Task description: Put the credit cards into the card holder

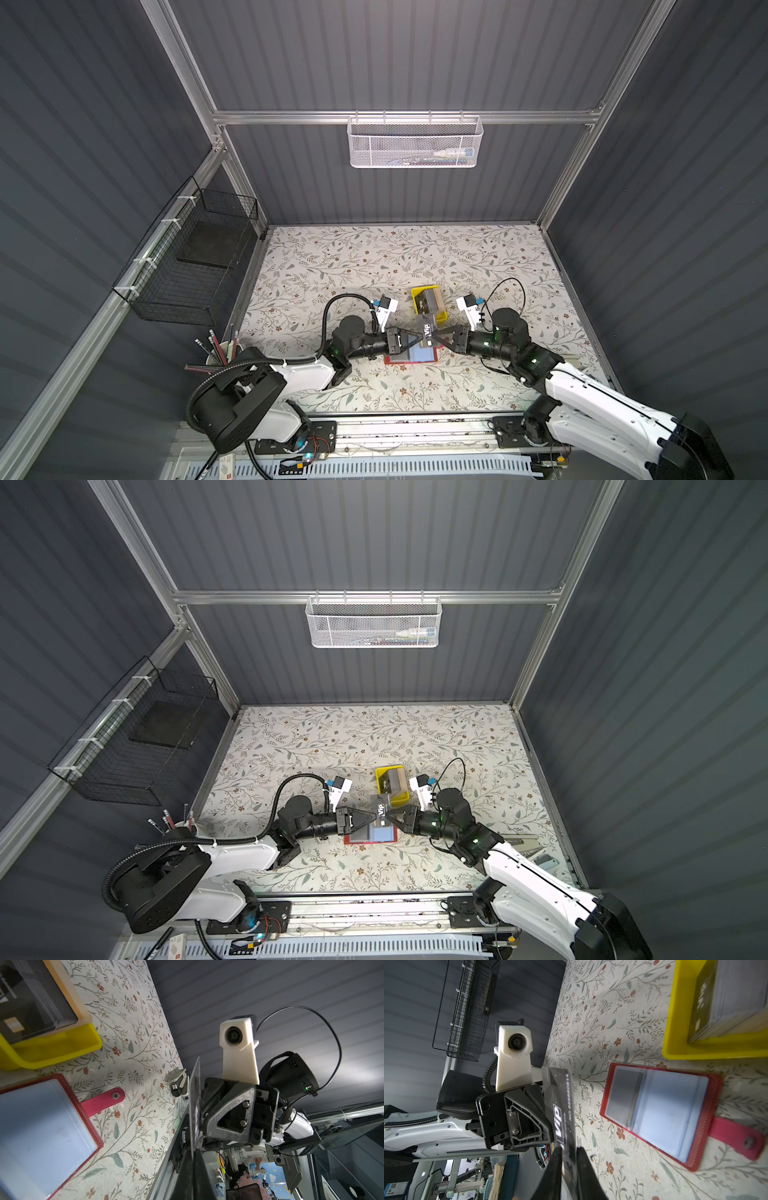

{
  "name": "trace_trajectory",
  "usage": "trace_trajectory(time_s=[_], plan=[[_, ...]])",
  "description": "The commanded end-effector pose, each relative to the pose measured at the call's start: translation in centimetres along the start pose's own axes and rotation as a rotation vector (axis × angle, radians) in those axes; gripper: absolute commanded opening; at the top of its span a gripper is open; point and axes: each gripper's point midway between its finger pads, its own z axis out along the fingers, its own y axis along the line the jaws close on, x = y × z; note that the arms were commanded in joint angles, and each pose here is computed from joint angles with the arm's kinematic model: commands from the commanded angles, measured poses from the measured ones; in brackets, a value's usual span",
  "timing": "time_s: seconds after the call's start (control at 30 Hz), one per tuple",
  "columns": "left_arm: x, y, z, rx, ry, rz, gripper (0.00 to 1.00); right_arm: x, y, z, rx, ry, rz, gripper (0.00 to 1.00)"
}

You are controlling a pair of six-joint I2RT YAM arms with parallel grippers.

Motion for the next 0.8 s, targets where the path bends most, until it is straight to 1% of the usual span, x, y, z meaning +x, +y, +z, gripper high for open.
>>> trace_trajectory(time_s=[0.0, 0.17, 0.27, 0.37, 0.47, 0.53, 0.6, 0.73, 0.77], plan=[[-0.4, 1.6, -0.3, -0.097, -0.006, -0.011, 0.0, -0.1, -0.8, -0.1, 0.061, -0.01, -0.004, 0.19], [-0.6, 3.4, -1.6, -0.164, -0.005, -0.046, 0.0, 0.6, -2.1, 0.2, 0.171, 0.011, -0.021, 0.28], [0.0, 4.2, -2.3, -0.199, 0.021, -0.054, 0.0, 0.9, -3.1, 0.3, 0.251, 0.01, -0.033, 0.32], [1.0, 4.9, -2.9, -0.238, 0.059, -0.06, 0.0, 1.7, -4.3, 0.4, 0.335, 0.027, -0.039, 0.33], [1.8, 5.5, -3.5, -0.263, 0.081, -0.092, 0.0, 2.6, -5.5, 0.4, 0.418, 0.054, -0.04, 0.33], [2.4, 6.1, -3.7, -0.285, 0.099, -0.117, 0.0, 3.1, -6.0, 0.7, 0.442, 0.073, -0.032, 0.33], [2.7, 6.1, -3.8, -0.28, 0.104, -0.126, 0.0, 3.5, -6.4, 0.9, 0.453, 0.087, -0.015, 0.34], [2.8, 6.5, -4.1, -0.3, 0.099, -0.12, 0.0, 3.9, -7.6, 0.9, 0.513, 0.106, -0.001, 0.34], [2.8, 6.6, -4.1, -0.305, 0.097, -0.119, 0.0, 4.0, -7.9, 0.9, 0.535, 0.109, 0.003, 0.33]])
